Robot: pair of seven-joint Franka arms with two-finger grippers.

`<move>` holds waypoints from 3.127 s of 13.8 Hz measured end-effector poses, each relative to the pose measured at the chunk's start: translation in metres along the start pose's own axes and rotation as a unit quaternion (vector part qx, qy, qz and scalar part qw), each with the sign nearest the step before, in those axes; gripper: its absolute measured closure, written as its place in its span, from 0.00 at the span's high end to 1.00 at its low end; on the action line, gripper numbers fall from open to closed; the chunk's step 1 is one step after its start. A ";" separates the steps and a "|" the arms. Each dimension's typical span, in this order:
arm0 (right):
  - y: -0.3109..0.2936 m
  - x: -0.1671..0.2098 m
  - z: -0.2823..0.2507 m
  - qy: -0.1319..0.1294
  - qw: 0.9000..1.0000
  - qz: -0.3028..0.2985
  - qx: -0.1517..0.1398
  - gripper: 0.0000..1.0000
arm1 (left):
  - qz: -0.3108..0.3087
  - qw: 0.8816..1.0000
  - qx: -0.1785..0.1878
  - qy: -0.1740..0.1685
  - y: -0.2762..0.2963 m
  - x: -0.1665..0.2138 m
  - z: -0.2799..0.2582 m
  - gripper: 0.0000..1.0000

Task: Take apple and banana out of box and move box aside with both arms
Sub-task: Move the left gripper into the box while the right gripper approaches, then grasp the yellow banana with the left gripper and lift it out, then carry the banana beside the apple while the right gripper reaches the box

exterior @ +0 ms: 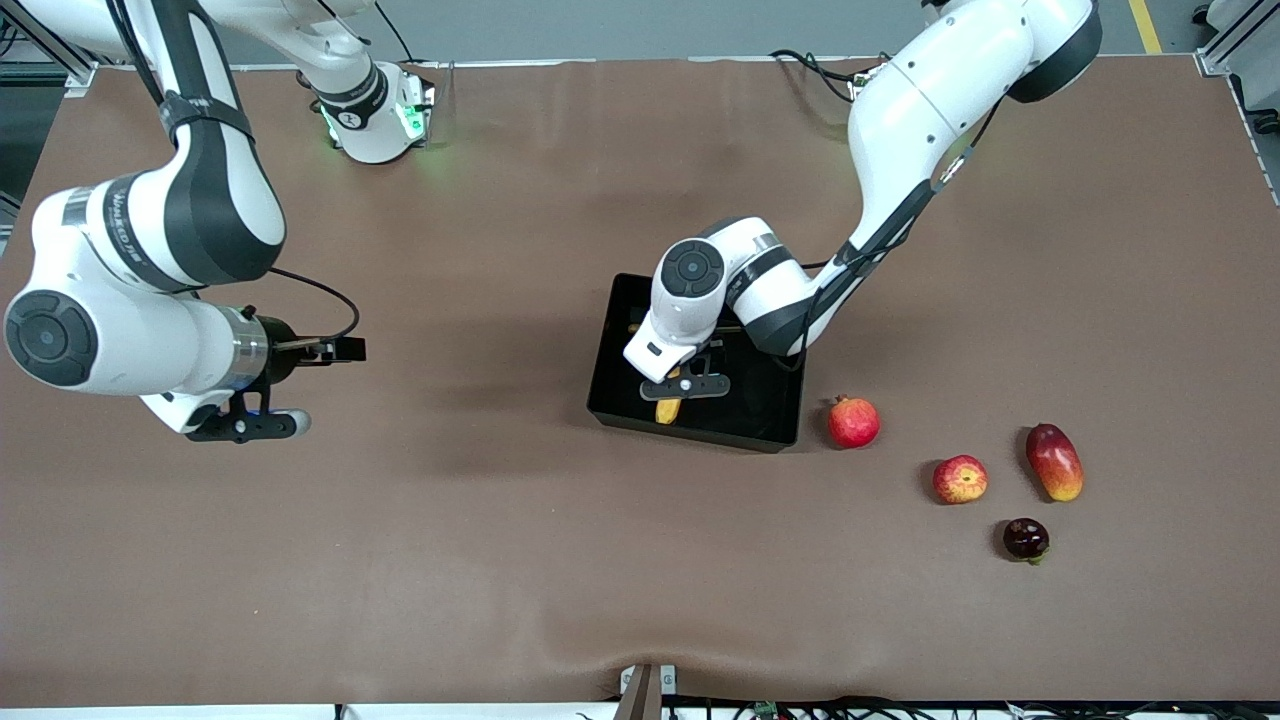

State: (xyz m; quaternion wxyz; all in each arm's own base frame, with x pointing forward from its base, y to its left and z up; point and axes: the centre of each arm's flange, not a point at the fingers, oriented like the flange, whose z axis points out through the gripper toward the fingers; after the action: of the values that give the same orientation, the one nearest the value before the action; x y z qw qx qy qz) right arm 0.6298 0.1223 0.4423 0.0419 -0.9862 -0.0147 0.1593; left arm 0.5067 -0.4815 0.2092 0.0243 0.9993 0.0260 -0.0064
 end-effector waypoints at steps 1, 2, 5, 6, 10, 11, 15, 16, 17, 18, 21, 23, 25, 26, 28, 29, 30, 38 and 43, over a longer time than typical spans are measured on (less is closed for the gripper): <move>-0.003 0.002 0.003 -0.001 1.000 -0.001 -0.001 1.00 | 0.001 1.000 0.000 -0.003 0.001 -0.002 0.006 1.00; -0.005 0.003 0.006 -0.001 1.000 -0.002 -0.001 1.00 | 0.002 1.000 -0.001 -0.006 0.001 -0.003 0.012 1.00; -0.010 0.005 0.009 0.002 1.000 -0.005 -0.002 1.00 | 0.001 1.000 -0.003 -0.008 0.000 -0.003 0.018 1.00; -0.011 0.006 0.009 0.004 1.000 -0.006 -0.001 1.00 | 0.001 1.000 -0.002 -0.008 0.000 -0.003 0.018 1.00; -0.020 0.015 0.011 0.029 0.999 -0.009 0.012 1.00 | 0.000 1.000 -0.002 -0.011 -0.001 -0.003 0.023 0.59; -0.024 0.017 0.015 0.029 0.999 -0.012 0.011 1.00 | 0.000 1.000 -0.001 -0.011 -0.001 -0.004 0.023 0.48; -0.042 0.027 0.031 0.038 0.999 -0.022 0.008 1.00 | 0.000 1.000 -0.002 -0.011 -0.001 -0.003 0.024 0.37; -0.047 0.029 0.037 0.036 0.999 -0.025 0.007 1.00 | -0.001 1.000 -0.002 -0.011 -0.001 -0.003 0.023 0.37; -0.050 0.031 0.042 0.034 0.999 -0.027 0.006 1.00 | -0.001 1.000 -0.003 -0.011 -0.001 -0.002 0.023 0.37; -0.052 0.032 0.046 0.031 0.999 -0.029 0.005 1.00 | -0.002 1.000 -0.004 -0.009 0.000 -0.001 0.022 0.37; -0.053 0.033 0.051 0.027 0.999 -0.029 0.004 1.00 | -0.005 1.000 -0.014 0.001 0.003 0.008 0.011 0.37; -0.050 0.038 0.060 0.019 0.999 -0.027 0.003 1.00 | -0.005 1.000 -0.025 0.012 0.007 0.018 -0.001 0.37; -0.042 0.044 0.070 0.010 1.000 -0.024 0.015 1.00 | -0.007 0.999 -0.035 0.023 0.011 0.025 -0.015 0.37; -0.040 0.045 0.071 0.008 1.000 -0.023 0.017 1.00 | -0.007 0.999 -0.038 0.028 0.013 0.027 -0.022 0.37; -0.040 0.046 0.072 0.008 0.999 -0.025 0.019 1.00 | -0.007 0.999 -0.031 0.036 0.013 0.029 -0.042 0.37; -0.041 0.045 0.072 0.008 0.999 -0.027 0.019 1.00 | -0.007 0.999 -0.025 0.041 0.012 0.031 -0.056 0.37; -0.042 0.045 0.072 0.007 0.999 -0.029 0.020 1.00 | -0.008 0.999 -0.019 0.048 0.011 0.032 -0.073 0.37; -0.087 0.034 0.079 0.003 0.998 -0.065 0.017 1.00 | -0.028 0.996 0.077 0.042 -0.099 0.082 -0.199 0.37; -0.144 0.029 0.083 0.052 0.995 -0.087 0.016 1.00 | -0.014 0.996 0.090 -0.019 -0.241 0.134 -0.194 0.37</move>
State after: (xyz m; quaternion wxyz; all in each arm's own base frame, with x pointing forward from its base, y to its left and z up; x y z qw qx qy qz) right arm 0.6294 0.2735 0.3673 0.0721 -0.9874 -0.0952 0.1039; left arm 0.6298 -0.2250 0.3893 -0.0655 0.9967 0.0393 -0.0279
